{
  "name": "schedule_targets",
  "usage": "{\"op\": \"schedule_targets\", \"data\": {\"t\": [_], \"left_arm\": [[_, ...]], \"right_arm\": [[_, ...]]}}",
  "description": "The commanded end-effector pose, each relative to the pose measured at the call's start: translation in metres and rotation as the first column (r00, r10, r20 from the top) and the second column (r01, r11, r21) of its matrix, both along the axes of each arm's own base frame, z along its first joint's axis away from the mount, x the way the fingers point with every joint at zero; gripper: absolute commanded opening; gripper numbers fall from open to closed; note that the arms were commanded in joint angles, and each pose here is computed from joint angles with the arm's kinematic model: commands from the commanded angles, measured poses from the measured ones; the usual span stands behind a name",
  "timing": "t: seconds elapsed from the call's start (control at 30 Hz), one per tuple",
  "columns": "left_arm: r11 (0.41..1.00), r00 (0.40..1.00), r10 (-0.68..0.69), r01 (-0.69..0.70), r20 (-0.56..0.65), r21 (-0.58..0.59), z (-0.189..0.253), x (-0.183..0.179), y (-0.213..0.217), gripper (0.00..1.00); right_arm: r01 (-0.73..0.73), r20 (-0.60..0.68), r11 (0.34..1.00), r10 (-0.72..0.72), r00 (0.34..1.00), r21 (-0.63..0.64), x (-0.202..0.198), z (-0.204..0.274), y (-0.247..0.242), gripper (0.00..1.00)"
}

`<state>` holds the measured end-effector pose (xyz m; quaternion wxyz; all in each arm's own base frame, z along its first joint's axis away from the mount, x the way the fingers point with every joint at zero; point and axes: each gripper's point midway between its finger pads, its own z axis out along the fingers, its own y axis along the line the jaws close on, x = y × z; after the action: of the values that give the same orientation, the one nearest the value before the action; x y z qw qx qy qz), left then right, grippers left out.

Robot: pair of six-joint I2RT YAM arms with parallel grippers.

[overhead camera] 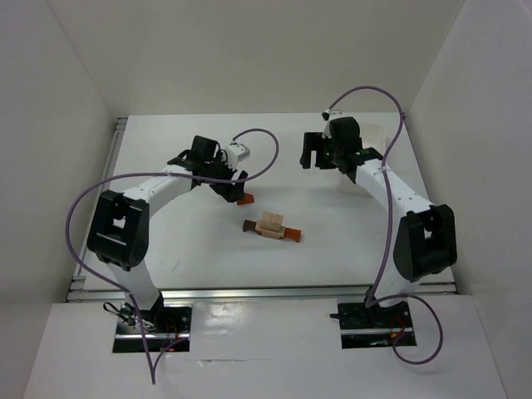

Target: Build the wood block tower

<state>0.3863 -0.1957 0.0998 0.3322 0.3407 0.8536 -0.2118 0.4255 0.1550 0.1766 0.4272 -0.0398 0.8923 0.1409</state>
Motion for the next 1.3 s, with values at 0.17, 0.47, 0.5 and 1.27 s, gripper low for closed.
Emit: {"op": "schedule_targets", "data": {"t": [0.17, 0.47, 0.5, 1.27], "left_arm": [[0.985, 0.984, -0.172, 0.172, -0.036, -0.001, -0.021, 0.009, -0.014, 0.85], [0.975, 0.985, -0.152, 0.163, -0.079, 0.153, -0.058, 0.018, -0.017, 0.78], [0.970, 0.983, -0.164, 0.177, -0.085, 0.168, -0.059, 0.013, -0.022, 0.78], [0.955, 0.977, -0.208, 0.213, -0.048, 0.207, -0.068, 0.022, -0.030, 0.52]], "right_arm": [[-0.201, 0.070, 0.978, 0.198, 0.978, 0.051, 0.022, 0.021, 0.023, 0.92], [-0.161, 0.011, 0.986, 0.160, 0.987, 0.048, 0.031, -0.001, 0.005, 0.93], [-0.161, 0.011, 0.986, 0.160, 0.987, 0.047, 0.031, -0.001, 0.005, 0.94], [-0.128, -0.044, 0.991, 0.130, 0.991, 0.042, 0.024, -0.019, -0.010, 0.94]]}}
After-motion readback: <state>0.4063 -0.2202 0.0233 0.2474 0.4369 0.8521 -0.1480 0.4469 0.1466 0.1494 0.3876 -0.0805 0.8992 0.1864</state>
